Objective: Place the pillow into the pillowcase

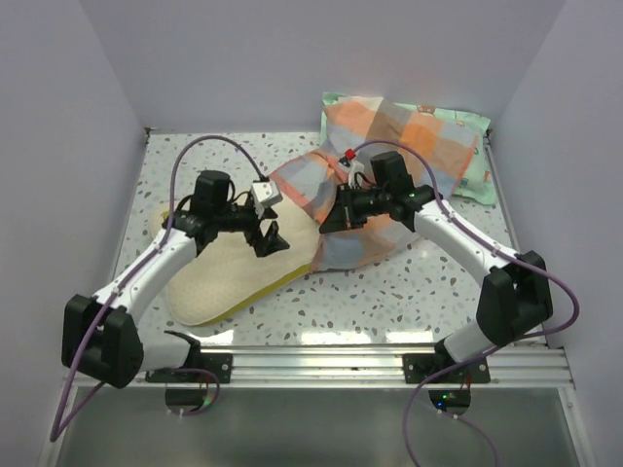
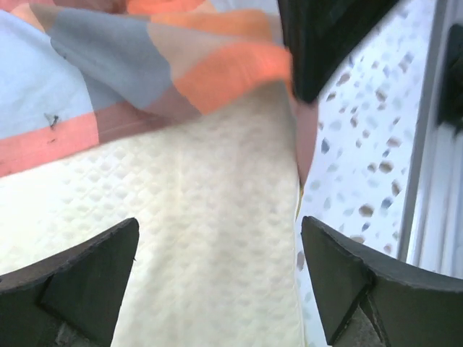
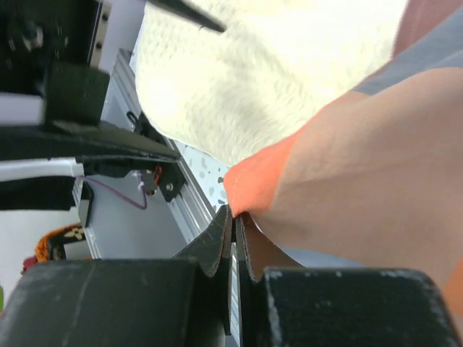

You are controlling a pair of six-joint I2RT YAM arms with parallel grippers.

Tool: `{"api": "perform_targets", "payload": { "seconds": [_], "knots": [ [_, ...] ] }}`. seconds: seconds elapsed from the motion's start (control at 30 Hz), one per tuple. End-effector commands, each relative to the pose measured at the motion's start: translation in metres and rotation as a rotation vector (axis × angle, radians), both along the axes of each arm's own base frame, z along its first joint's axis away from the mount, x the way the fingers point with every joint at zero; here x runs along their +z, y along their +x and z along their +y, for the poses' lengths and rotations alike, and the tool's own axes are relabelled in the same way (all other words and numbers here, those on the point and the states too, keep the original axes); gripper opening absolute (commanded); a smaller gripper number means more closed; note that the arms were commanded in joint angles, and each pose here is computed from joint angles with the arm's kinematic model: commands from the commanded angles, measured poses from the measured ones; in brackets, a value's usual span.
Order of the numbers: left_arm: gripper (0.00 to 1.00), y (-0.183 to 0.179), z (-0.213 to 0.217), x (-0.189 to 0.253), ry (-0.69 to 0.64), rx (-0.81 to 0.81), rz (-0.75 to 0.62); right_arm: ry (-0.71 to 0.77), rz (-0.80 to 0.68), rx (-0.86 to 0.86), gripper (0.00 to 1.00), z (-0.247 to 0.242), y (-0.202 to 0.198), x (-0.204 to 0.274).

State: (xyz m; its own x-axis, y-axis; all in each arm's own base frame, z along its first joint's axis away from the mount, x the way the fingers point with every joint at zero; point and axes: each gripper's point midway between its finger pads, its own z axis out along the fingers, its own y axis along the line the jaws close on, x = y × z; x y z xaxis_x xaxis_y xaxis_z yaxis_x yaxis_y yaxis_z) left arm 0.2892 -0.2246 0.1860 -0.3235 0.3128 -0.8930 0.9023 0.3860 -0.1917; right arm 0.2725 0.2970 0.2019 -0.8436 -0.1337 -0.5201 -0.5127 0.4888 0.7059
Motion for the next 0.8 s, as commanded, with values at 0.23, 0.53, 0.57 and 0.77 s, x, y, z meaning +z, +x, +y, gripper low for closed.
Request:
{"api": "perform_targets", "payload": {
  "seconds": [0.23, 0.53, 0.57, 0.77],
  "knots": [
    [1.00, -0.050, 0.054, -0.115, 0.556, -0.169, -0.271, 0.086, -0.069, -0.029, 0.00, -0.003, 0.012, 0.051],
    [0.00, -0.008, -0.004, -0.074, 0.176, -0.036, -0.092, 0.111, 0.050, 0.032, 0.00, 0.009, -0.015, 0.030],
    [0.00, -0.004, -0.017, -0.047, 0.074, -0.028, -0.055, 0.124, 0.061, 0.036, 0.00, 0.012, -0.017, 0.031],
    [0.00, 0.003, -0.048, 0.040, -0.216, -0.002, 0.005, 0.193, 0.057, 0.118, 0.00, 0.046, -0.034, 0.068]
  ]
}}
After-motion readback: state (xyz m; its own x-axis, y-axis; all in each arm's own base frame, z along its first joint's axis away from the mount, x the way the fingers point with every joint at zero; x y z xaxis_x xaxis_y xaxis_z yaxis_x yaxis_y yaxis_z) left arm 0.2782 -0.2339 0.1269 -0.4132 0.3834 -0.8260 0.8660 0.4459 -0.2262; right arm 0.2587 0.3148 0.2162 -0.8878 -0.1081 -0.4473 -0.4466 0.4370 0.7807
